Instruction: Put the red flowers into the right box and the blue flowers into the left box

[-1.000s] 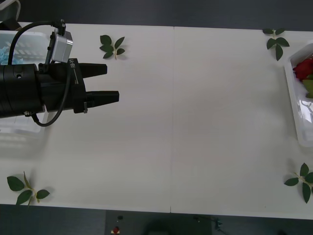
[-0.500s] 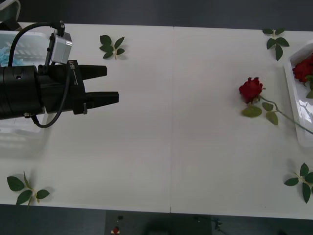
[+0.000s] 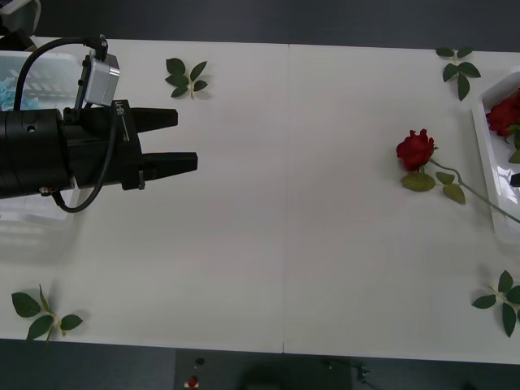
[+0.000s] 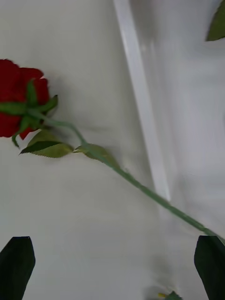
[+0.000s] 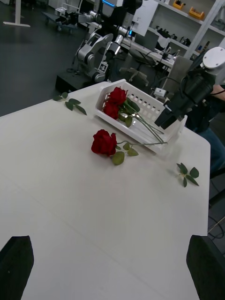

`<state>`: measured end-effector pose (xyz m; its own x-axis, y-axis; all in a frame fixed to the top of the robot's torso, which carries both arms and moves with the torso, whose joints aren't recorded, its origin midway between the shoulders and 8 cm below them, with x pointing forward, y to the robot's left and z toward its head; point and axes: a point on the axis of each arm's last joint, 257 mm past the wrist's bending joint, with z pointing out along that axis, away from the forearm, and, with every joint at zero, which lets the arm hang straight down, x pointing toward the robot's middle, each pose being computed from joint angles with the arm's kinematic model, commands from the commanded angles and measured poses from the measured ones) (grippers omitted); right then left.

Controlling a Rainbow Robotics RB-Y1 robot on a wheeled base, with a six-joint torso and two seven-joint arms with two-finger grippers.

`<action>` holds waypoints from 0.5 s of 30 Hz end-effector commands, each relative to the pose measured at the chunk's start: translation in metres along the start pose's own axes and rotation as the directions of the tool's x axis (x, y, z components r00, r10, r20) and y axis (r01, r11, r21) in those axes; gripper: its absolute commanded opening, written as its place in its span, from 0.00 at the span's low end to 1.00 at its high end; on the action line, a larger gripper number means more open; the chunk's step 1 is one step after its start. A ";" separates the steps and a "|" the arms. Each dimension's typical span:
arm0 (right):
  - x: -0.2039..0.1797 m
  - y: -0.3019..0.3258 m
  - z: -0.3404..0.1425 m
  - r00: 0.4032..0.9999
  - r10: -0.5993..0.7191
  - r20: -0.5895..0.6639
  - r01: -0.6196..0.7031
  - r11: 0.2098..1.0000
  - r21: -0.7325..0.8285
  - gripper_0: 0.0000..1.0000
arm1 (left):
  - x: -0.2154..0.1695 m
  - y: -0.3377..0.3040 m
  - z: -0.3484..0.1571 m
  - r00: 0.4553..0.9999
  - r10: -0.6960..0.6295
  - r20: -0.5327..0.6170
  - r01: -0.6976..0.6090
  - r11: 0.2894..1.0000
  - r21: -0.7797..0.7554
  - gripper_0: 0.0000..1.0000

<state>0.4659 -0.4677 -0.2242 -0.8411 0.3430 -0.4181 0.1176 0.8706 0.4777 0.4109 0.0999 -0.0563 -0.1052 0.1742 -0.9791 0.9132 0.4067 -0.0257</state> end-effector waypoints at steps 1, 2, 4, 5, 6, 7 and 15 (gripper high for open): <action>-0.013 0.045 -0.012 0.990 -0.140 0.018 0.142 0.986 -0.090 1.00 | 0.006 -0.009 -0.002 0.999 0.026 -0.018 -0.026 1.000 0.013 0.95; -0.014 0.051 -0.013 0.986 -0.163 0.025 0.164 0.981 -0.103 1.00 | 0.006 -0.009 -0.002 0.999 0.026 -0.018 -0.026 1.000 0.013 0.95; -0.016 0.076 -0.015 0.970 -0.238 0.050 0.243 0.955 -0.168 1.00 | 0.006 -0.009 -0.002 0.999 0.026 -0.018 -0.026 1.000 0.013 0.95; -0.016 0.082 -0.016 0.963 -0.264 0.059 0.271 0.945 -0.183 1.00 | 0.006 -0.009 -0.002 0.999 0.026 -0.018 -0.026 1.000 0.013 0.95; -0.017 0.094 -0.019 0.947 -0.310 0.081 0.321 0.922 -0.218 1.00 | 0.006 -0.009 -0.002 0.999 0.026 -0.018 -0.026 1.000 0.013 0.95; -0.016 0.104 -0.023 0.930 -0.354 0.102 0.369 0.895 -0.250 1.00 | 0.006 -0.009 -0.002 0.999 0.026 -0.018 -0.026 1.000 0.013 0.95; 0.006 0.164 -0.057 0.788 -0.556 0.263 0.609 0.644 -0.463 1.00 | 0.006 -0.009 -0.002 0.999 0.026 -0.018 -0.026 1.000 0.013 0.95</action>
<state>0.4521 -0.3433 -0.1233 -0.6580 -0.0783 -0.7489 -0.6105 0.6376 0.4698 0.4108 0.0999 -0.0564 -0.1056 0.1742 -0.9790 0.9132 0.4067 -0.0261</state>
